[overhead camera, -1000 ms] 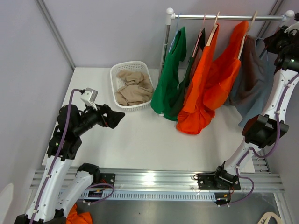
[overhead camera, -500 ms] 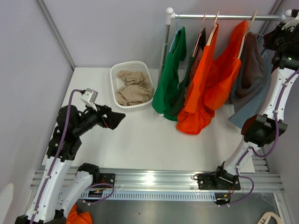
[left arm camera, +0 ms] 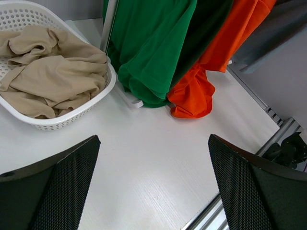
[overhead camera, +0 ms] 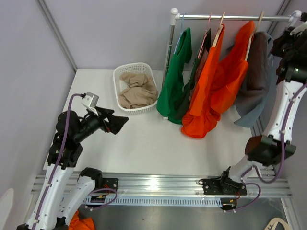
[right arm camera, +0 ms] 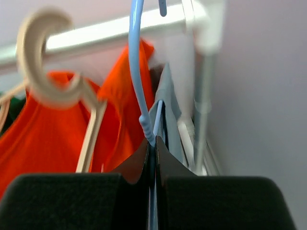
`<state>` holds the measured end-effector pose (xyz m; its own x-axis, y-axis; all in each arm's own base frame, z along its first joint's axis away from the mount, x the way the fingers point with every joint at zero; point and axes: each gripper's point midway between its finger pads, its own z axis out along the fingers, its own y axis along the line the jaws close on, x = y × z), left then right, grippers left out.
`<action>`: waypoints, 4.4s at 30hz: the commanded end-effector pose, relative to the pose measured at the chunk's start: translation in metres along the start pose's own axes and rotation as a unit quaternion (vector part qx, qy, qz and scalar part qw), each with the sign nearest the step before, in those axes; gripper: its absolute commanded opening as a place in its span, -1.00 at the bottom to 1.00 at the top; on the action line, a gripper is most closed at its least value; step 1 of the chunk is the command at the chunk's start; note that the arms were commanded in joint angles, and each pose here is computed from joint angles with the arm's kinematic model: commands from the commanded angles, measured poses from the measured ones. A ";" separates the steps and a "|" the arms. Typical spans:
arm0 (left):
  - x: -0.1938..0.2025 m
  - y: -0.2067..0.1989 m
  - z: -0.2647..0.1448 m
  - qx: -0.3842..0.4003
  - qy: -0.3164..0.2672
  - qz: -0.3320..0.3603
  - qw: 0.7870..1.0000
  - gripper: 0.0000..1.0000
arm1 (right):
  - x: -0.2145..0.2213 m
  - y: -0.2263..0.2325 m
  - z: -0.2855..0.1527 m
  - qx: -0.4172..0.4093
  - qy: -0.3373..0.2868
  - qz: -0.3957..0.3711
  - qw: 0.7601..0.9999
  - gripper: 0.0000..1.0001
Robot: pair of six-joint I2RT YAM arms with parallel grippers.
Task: Remove the t-shirt from the hanger
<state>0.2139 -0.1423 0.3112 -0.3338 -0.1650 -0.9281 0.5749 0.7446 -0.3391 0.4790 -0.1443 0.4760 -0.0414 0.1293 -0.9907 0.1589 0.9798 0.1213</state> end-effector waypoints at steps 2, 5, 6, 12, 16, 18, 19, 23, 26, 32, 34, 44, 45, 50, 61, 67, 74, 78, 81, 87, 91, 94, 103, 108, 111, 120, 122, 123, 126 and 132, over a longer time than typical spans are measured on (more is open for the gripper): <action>-0.007 -0.010 -0.004 0.024 -0.022 0.021 0.999 0.99 | -0.054 0.012 -0.093 0.063 -0.098 0.005 0.993 -1.00; -0.008 -0.011 -0.006 0.024 -0.029 0.020 0.999 0.99 | -0.049 0.016 -0.130 0.095 -0.111 0.023 0.989 -1.00; -0.009 -0.012 -0.007 0.024 -0.033 0.019 0.999 0.99 | -0.048 0.006 -0.139 0.135 -0.116 0.043 0.983 -1.00; -0.014 -0.022 0.000 0.055 -0.021 0.003 0.998 0.99 | -0.013 0.025 -0.173 0.202 -0.065 0.102 0.972 -1.00; -0.017 -0.043 -0.001 0.081 -0.009 0.027 0.996 0.99 | 0.016 0.039 -0.184 0.227 -0.033 0.135 0.964 -1.00; -0.035 -0.052 -0.007 0.070 -0.027 0.050 0.996 0.99 | 0.033 0.052 -0.187 0.231 -0.006 0.136 0.963 -1.00; -0.035 -0.057 -0.006 0.075 -0.022 0.058 0.995 0.99 | 0.034 0.047 -0.192 0.262 -0.016 0.151 0.953 -1.00; -0.033 -0.093 0.000 0.132 -0.008 0.082 0.988 0.99 | 0.052 0.059 -0.203 0.284 0.007 0.160 0.945 -1.00; -0.027 -0.118 0.014 0.159 -0.007 0.109 0.981 0.99 | 0.069 0.069 -0.207 0.278 0.031 0.176 0.944 -1.00; -0.014 -0.162 0.053 0.148 0.005 0.191 0.970 0.99 | 0.083 0.084 -0.205 0.260 0.063 0.191 0.944 -1.00; -0.010 -0.176 0.071 0.145 -0.006 0.216 0.966 0.99 | 0.076 0.088 -0.205 0.251 0.055 0.197 0.946 -1.00; 0.029 -0.219 0.124 0.165 -0.004 0.241 0.956 0.99 | 0.055 0.103 -0.204 0.213 0.047 0.205 0.954 -1.00; 0.030 -0.221 0.127 0.165 -0.003 0.243 0.956 0.99 | 0.051 0.104 -0.205 0.208 0.045 0.209 0.954 -1.00; 0.036 -0.239 0.137 0.188 -0.012 0.250 0.950 0.99 | 0.047 0.105 -0.206 0.201 0.042 0.214 0.955 -1.00; 0.056 -0.267 0.149 0.237 0.002 0.230 0.944 0.90 | 0.044 0.114 -0.204 0.182 0.048 0.223 0.956 -1.00; 0.062 -0.275 0.161 0.238 0.006 0.230 0.944 0.73 | 0.047 0.116 -0.204 0.176 0.055 0.223 0.957 -1.00; 0.059 -0.284 0.172 0.238 0.004 0.229 0.944 -0.16 | 0.052 0.119 -0.206 0.167 0.062 0.225 0.958 -1.00; 0.055 -0.288 0.172 0.241 0.015 0.231 0.942 -0.99 | 0.054 0.113 -0.206 0.178 0.058 0.215 0.958 -1.00; 0.048 -0.289 0.158 0.253 0.008 0.226 0.941 -0.99 | 0.054 0.108 -0.204 0.190 0.052 0.197 0.961 -1.00; 0.074 -0.297 0.116 0.288 0.026 0.212 0.934 -0.99 | 0.054 0.088 -0.190 0.234 0.029 0.151 0.960 -1.00; 0.097 -0.318 0.080 0.318 0.031 0.186 0.929 -0.99 | 0.054 0.067 -0.178 0.252 0.030 0.148 0.956 -1.00; 0.122 -0.323 0.065 0.331 0.048 0.180 0.925 -0.98 | 0.055 0.048 -0.172 0.274 0.028 0.148 0.950 -1.00; 0.180 -0.319 0.090 0.311 0.107 0.163 0.930 -0.99 | 0.069 0.060 -0.175 0.233 0.062 0.153 0.958 -1.00; 0.130 -0.325 0.153 0.283 0.115 0.133 0.943 -0.99 | 0.071 0.098 -0.203 0.151 0.091 0.154 0.972 -1.00; 0.101 -0.315 0.178 0.253 0.107 0.145 0.951 -0.99 | 0.081 0.111 -0.223 0.105 0.125 0.160 0.973 -1.00; 0.116 -0.303 0.206 0.265 0.156 0.118 0.944 -0.99 | 0.071 0.083 -0.246 0.136 0.095 0.131 0.977 -1.00; 0.134 -0.302 0.200 0.274 0.186 0.109 0.937 -0.99 | 0.047 0.081 -0.256 0.128 0.067 0.141 0.979 -1.00; 0.147 -0.301 0.199 0.279 0.207 0.103 0.932 -0.99 | 0.038 0.082 -0.262 0.116 0.056 0.150 0.980 -1.00; 0.215 -0.280 0.189 0.270 0.290 0.081 0.915 -0.99 | 0.006 0.083 -0.281 0.077 -0.006 0.184 0.980 -1.00; 0.241 -0.261 0.183 0.243 0.306 0.061 0.918 -0.99 | 0.007 0.083 -0.271 0.096 0.010 0.179 0.979 -1.00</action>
<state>0.1249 -0.4903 0.1315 -0.4876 0.4606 -0.7417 0.8681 0.3465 -0.3555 0.2144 -0.0231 0.4770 -0.0106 0.4537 -0.8911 0.3684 0.8302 0.4183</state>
